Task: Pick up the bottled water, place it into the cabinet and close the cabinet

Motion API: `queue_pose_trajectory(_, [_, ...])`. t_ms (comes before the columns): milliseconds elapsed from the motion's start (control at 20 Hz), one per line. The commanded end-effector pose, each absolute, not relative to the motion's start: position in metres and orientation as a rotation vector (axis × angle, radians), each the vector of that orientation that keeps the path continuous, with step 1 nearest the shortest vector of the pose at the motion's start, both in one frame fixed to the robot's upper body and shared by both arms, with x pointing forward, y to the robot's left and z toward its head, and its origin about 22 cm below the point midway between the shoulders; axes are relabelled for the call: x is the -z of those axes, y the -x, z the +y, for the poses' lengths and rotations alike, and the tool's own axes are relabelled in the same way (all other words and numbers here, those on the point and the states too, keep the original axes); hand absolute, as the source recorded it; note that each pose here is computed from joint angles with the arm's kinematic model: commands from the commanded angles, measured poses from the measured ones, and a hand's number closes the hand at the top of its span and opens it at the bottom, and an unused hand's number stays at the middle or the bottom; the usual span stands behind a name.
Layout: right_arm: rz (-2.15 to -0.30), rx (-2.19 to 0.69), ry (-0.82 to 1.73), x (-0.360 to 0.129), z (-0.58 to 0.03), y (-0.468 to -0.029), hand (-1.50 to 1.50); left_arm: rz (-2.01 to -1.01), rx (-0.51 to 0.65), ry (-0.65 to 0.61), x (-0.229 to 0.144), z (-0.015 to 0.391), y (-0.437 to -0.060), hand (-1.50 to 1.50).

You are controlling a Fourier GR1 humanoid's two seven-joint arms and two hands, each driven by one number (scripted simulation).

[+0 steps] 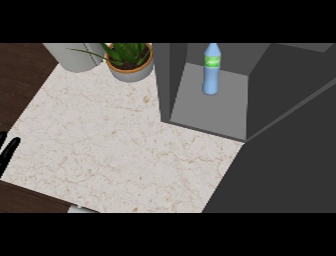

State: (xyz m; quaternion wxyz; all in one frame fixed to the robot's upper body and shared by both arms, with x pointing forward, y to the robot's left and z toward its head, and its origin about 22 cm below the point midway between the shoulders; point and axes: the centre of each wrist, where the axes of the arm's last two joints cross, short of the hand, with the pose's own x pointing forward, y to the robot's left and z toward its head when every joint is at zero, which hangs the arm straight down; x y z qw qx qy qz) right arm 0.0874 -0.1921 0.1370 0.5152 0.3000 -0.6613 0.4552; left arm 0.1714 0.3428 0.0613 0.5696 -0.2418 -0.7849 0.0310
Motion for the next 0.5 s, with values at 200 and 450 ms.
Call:
queue_pose_trajectory(200, [-1.626, -1.193, -0.767, -0.1506, -0.1751, -0.0897, 1.5, -1.846, -0.06, 0.578, -0.0642, 0.3468, -0.1747, -1.5])
queue_pose_trajectory(450, [-1.616, -1.123, -0.784, -0.1442, -0.1735, -0.0941, 1.5, -1.855, -0.068, 0.57, -0.0655, 0.3516, -0.1756, -1.5])
